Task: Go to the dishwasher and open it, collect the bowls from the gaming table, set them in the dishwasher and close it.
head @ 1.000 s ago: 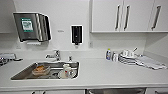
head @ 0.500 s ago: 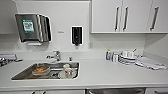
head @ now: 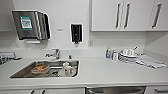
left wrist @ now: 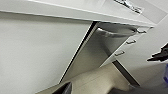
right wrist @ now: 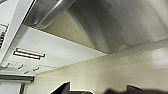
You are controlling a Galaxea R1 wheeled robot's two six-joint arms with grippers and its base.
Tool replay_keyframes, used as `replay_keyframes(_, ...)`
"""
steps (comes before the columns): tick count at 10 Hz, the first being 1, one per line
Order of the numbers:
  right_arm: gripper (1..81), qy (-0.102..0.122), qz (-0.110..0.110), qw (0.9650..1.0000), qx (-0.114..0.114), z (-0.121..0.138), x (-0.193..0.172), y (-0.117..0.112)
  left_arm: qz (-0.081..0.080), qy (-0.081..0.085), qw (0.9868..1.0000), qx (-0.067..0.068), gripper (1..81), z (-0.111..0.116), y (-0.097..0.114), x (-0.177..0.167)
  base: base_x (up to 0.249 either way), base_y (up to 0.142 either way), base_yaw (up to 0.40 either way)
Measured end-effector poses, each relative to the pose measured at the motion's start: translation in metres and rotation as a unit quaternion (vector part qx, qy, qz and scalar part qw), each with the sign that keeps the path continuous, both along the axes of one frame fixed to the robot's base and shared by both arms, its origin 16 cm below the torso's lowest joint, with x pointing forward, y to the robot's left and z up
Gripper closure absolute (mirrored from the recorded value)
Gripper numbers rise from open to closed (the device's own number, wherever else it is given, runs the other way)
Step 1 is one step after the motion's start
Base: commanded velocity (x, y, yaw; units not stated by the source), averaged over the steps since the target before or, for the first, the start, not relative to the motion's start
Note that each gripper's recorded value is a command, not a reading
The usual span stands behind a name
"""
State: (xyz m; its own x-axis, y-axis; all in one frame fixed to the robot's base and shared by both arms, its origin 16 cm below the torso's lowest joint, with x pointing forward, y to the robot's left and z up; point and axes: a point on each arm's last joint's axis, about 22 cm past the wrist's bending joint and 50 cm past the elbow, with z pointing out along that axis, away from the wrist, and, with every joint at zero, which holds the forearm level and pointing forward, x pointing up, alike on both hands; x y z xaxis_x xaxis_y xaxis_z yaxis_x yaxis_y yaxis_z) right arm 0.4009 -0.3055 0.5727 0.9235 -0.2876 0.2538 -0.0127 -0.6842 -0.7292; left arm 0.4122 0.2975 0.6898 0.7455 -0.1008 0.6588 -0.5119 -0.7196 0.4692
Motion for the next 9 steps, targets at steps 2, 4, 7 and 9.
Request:
replay_keyframes(2,1.0,0.008,0.004,1.0000,0.002,0.008,0.016,0.002,-0.006,0.020,0.9997,-0.008,1.0,-0.012,-0.008,0.007,0.000,0.000,0.000)
replay_keyframes(4,1.0,0.008,0.002,0.9999,0.011,0.027,0.028,0.005,-0.004,0.020,0.9997,-0.009,1.0,-0.013,-0.007,0.009,0.000,0.000,0.000)
replay_keyframes(7,1.0,0.025,-0.030,0.9977,0.056,0.069,0.052,0.016,-0.007,0.005,0.9999,-0.009,1.0,-0.006,-0.008,0.013,0.000,0.000,0.000)
replay_keyframes(9,1.0,0.053,-0.065,0.9924,0.090,0.087,0.067,0.019,-0.012,-0.013,0.9997,-0.019,1.0,0.007,-0.016,0.020,0.000,0.000,0.000)
